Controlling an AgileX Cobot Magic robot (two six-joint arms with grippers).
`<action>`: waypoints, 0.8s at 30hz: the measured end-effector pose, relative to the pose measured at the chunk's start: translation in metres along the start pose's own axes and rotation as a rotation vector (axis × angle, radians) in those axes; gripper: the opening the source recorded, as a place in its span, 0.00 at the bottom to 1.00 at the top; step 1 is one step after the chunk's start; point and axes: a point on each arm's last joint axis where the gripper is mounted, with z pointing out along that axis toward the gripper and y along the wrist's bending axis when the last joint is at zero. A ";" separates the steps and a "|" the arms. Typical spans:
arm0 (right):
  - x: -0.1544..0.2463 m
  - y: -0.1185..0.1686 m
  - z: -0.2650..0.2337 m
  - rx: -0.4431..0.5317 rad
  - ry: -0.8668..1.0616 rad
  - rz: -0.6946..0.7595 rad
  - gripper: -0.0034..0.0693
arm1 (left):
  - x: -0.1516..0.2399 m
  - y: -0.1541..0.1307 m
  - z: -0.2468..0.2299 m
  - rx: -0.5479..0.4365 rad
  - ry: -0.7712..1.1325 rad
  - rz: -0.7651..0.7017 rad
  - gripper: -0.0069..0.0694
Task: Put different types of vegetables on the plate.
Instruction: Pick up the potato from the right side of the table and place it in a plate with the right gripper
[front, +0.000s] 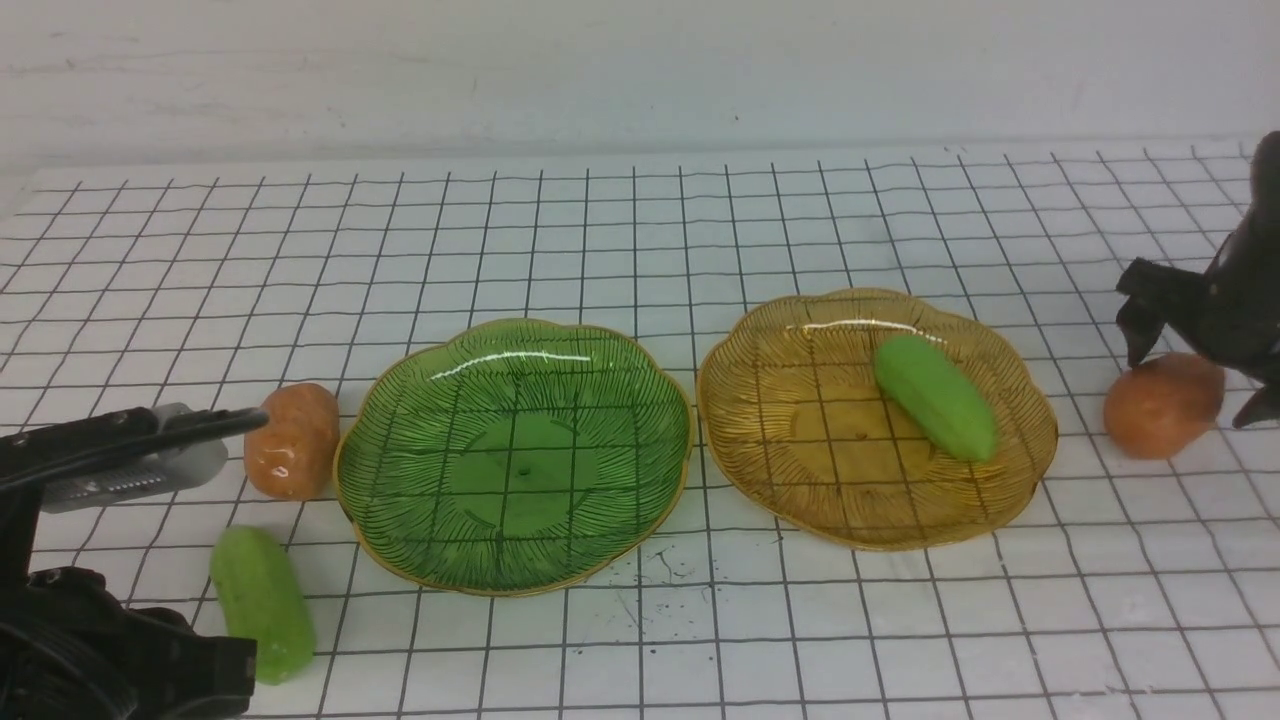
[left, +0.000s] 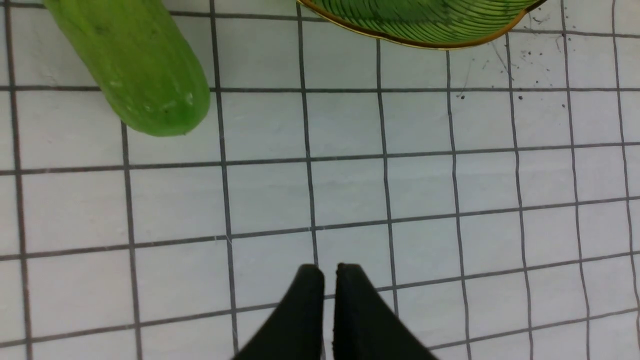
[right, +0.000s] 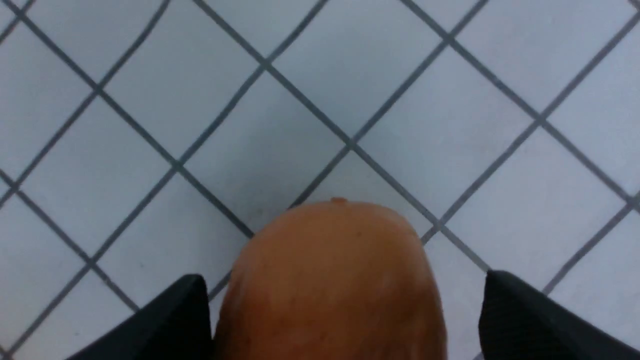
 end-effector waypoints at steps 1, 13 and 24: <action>0.002 0.000 0.005 0.007 0.012 0.005 1.00 | 0.000 0.000 0.000 -0.001 0.000 0.001 0.11; 0.008 -0.001 0.015 0.025 0.071 -0.061 0.76 | 0.000 0.000 0.000 -0.001 0.001 0.002 0.11; -0.035 0.029 -0.058 -0.043 0.049 -0.376 0.75 | 0.001 0.000 0.000 -0.001 0.009 0.005 0.11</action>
